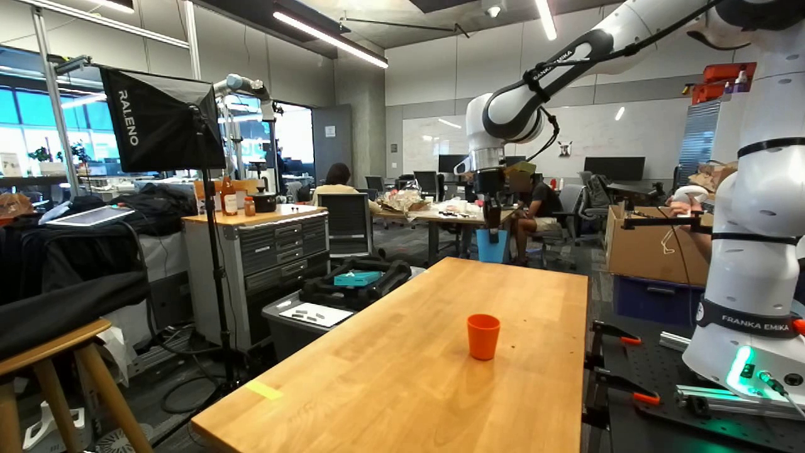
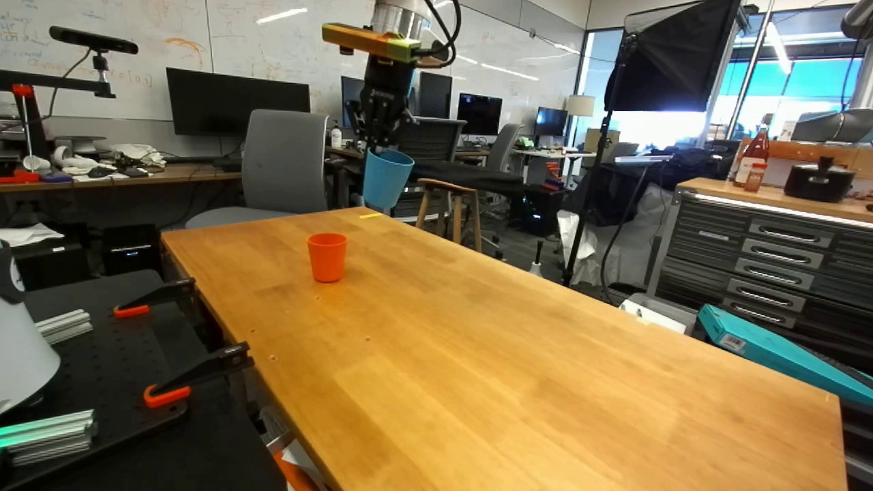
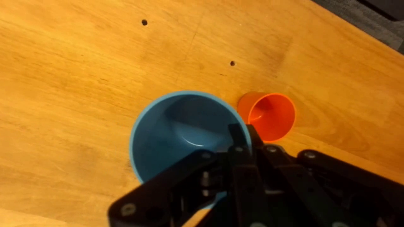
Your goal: Put the blue cup in the orange cup
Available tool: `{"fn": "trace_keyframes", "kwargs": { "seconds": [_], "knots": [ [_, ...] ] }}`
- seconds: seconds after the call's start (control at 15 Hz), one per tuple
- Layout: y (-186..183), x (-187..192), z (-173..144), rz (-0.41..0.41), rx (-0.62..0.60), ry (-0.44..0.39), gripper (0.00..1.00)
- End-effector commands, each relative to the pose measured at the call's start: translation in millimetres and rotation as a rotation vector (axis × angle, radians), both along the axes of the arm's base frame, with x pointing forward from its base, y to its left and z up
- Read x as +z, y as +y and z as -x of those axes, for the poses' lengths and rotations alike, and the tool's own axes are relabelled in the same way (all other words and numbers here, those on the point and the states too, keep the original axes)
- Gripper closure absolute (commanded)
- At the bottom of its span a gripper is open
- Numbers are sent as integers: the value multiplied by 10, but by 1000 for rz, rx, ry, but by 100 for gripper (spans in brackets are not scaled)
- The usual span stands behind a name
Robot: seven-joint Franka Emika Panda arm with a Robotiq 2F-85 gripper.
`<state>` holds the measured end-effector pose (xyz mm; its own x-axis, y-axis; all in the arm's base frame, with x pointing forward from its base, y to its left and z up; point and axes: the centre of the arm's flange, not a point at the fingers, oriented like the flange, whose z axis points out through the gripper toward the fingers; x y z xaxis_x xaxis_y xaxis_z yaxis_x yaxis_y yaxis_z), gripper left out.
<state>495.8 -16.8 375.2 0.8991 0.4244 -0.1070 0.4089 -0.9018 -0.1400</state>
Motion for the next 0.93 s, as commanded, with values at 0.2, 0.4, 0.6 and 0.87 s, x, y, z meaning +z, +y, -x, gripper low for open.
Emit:
{"fn": "trace_keyframes", "kwargs": {
  "seconds": [0.2,0.4,0.6,0.87],
  "knots": [
    [155,-47,110,-2,41,15,95],
    [174,-25,140,-3,48,13,95],
    [188,-61,123,-4,55,22,97],
    [476,-364,25,31,97,61,97]
  ]
}}
